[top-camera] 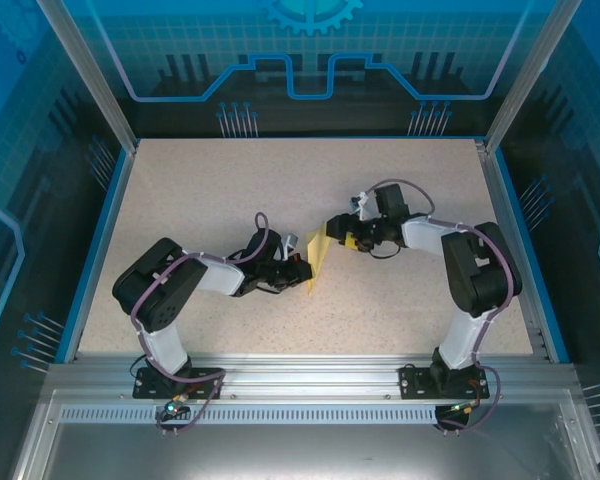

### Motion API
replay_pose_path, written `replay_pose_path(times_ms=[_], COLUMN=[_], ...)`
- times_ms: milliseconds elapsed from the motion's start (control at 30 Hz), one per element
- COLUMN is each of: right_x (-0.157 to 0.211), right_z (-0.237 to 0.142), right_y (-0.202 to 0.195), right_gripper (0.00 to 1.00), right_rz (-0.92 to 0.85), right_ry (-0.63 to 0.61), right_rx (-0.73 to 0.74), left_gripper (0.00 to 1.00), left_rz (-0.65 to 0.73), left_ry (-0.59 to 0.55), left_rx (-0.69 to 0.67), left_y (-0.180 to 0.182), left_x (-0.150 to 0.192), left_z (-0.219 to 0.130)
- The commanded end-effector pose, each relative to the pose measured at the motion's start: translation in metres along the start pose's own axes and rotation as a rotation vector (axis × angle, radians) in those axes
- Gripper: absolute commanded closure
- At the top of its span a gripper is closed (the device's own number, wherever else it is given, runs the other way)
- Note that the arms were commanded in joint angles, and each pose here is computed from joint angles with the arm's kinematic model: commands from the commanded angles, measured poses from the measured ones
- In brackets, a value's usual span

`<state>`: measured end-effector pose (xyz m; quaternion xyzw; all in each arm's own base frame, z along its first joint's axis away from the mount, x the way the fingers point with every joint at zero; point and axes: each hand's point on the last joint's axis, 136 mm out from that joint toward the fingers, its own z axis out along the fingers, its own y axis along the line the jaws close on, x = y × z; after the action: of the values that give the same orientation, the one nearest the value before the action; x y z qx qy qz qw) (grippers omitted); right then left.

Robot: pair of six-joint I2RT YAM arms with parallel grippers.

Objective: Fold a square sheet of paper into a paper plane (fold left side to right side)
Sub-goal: Fold the wing for the fifth time at the center of the table.

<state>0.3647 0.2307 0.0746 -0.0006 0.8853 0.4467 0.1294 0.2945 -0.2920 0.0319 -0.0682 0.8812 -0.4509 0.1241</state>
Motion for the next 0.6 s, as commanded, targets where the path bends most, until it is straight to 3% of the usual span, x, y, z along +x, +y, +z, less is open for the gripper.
replay_pose_path(times_ms=[0, 167, 567], right_x=[0.012, 0.022, 0.041], right_z=[-0.002, 0.010, 0.039], right_y=[0.000, 0.000, -0.004], right_gripper=[0.38, 0.46, 0.44], right_rz=[-0.019, -0.023, -0.022], right_ry=[0.033, 0.071, 0.159], right_rx=[-0.008, -0.002, 0.044], left_gripper=[1.00, 1.00, 1.00], left_rz=[-0.008, -0.021, -0.053], left_ry=[-0.001, -0.004, -0.003], left_rx=[0.047, 0.055, 0.054], left_y=[-0.010, -0.011, -0.005], left_x=[-0.008, -0.008, -0.007], left_z=[0.002, 0.003, 0.008])
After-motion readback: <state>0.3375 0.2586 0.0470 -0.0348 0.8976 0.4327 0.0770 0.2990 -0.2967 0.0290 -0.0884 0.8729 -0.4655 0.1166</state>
